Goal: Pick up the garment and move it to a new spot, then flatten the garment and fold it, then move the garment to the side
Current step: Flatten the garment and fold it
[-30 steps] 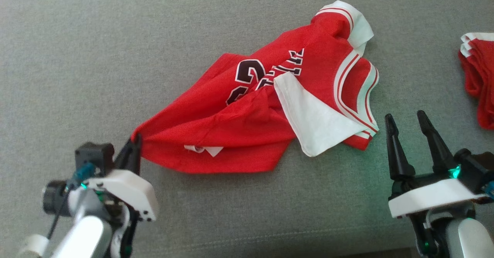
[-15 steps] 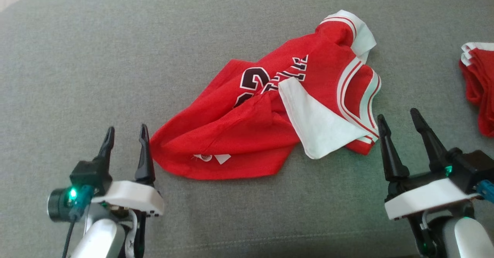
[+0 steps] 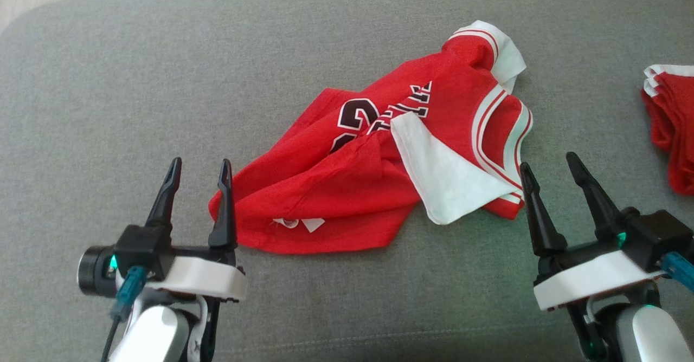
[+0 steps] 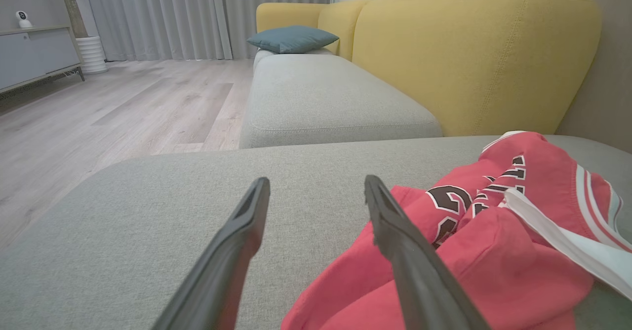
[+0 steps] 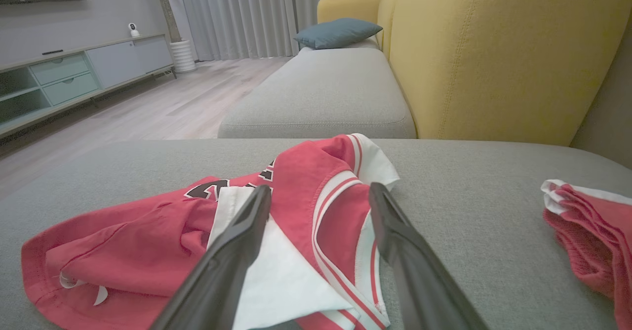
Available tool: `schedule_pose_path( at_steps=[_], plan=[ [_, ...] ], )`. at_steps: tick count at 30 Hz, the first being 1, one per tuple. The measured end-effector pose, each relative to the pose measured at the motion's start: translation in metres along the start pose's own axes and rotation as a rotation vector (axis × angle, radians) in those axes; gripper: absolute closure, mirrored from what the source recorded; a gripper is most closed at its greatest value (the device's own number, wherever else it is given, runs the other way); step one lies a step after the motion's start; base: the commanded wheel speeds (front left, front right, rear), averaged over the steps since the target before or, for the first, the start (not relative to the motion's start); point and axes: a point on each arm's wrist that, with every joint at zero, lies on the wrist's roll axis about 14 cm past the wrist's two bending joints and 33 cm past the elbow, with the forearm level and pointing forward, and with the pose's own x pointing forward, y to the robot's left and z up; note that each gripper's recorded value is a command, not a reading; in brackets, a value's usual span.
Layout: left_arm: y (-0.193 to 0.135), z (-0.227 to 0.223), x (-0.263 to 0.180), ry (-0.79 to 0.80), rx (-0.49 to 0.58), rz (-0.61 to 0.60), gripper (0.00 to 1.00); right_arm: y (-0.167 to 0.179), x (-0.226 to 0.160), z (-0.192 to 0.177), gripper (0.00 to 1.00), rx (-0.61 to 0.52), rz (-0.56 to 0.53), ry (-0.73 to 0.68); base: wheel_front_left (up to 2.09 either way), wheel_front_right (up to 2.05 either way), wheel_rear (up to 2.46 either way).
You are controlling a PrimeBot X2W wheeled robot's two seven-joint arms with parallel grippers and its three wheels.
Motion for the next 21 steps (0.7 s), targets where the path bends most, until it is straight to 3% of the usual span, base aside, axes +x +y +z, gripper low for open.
schedule_pose_path(
  at_steps=[8, 16, 21],
  plan=[
    [0.001, -0.003, 0.000, 0.009, -0.001, -0.002, 0.00, 0.007, 0.002, -0.006, 0.00, -0.002, 0.027, 0.023, 0.00, 0.00, 0.00],
    [0.001, -0.012, 0.001, 0.032, -0.010, -0.001, 0.00, 0.078, -0.005, -0.068, 0.00, -0.070, 0.307, 0.286, 0.00, 0.00, 0.00],
    [0.000, -0.014, 0.005, 0.037, -0.017, 0.006, 0.00, 0.090, 0.004, -0.087, 0.00, -0.154, 0.387, 0.347, 0.00, 0.00, 0.00]
  ],
)
